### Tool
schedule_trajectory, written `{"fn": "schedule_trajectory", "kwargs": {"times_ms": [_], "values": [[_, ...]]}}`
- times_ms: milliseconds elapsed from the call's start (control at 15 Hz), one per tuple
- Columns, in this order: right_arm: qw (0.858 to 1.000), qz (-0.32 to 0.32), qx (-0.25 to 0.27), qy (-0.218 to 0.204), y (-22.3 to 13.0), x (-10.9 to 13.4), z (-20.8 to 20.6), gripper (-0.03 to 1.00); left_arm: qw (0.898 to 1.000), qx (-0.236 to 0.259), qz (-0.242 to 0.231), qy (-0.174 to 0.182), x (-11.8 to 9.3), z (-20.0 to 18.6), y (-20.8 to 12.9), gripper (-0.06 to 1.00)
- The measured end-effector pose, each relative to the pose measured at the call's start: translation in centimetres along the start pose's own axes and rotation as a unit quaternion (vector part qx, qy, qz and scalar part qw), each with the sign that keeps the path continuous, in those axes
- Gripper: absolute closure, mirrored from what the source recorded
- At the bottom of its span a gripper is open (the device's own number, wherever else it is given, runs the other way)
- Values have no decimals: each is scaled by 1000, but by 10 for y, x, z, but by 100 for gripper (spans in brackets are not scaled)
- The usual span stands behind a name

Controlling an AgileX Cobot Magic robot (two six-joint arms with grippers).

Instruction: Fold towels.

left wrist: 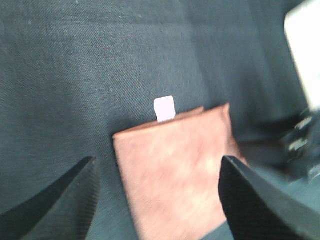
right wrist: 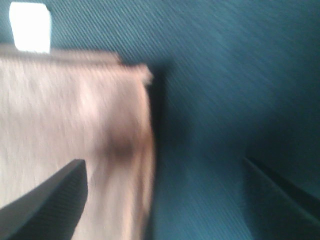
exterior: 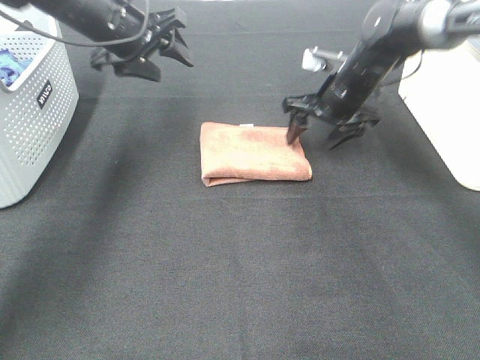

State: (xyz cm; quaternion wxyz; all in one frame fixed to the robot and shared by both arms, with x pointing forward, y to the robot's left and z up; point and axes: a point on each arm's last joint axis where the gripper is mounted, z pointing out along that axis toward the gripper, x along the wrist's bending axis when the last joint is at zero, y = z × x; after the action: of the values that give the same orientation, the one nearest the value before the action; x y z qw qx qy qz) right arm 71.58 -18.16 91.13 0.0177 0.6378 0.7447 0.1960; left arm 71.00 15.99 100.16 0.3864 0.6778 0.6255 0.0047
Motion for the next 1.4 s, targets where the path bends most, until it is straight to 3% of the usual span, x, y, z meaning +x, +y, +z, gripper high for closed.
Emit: {"fn": "schedule_trajectory", "kwargs": {"times_ms": [200,400,533,733,800,933,1067,1400], "values": [[999,-24,33,-4,-3,10,-49,20,997,24,71,3,-18,-38,3,30],[998,-35,52,-1,-8,20,-92,20,993,69,95,17,-36,-79,-2,30],[998,-32,47,1,-13,28,-130,20,983,106,136,69,-52,-108,-11,30],[999,-45,23,-16,-33,32,-175,20,964,116,181,157,-78,-138,-23,30],[999,-45,23,-16,-33,32,-175,20,964,116,181,157,-78,-138,-23,30],[998,-50,22,-30,-59,33,-199,20,955,84,197,207,-95,-162,-29,30],[998,-55,12,-43,-102,34,-234,20,951,76,200,222,-104,-189,-54,30],[997,-61,-17,-44,-203,34,-276,20,949,122,164,240,-72,-235,-147,30]]}}
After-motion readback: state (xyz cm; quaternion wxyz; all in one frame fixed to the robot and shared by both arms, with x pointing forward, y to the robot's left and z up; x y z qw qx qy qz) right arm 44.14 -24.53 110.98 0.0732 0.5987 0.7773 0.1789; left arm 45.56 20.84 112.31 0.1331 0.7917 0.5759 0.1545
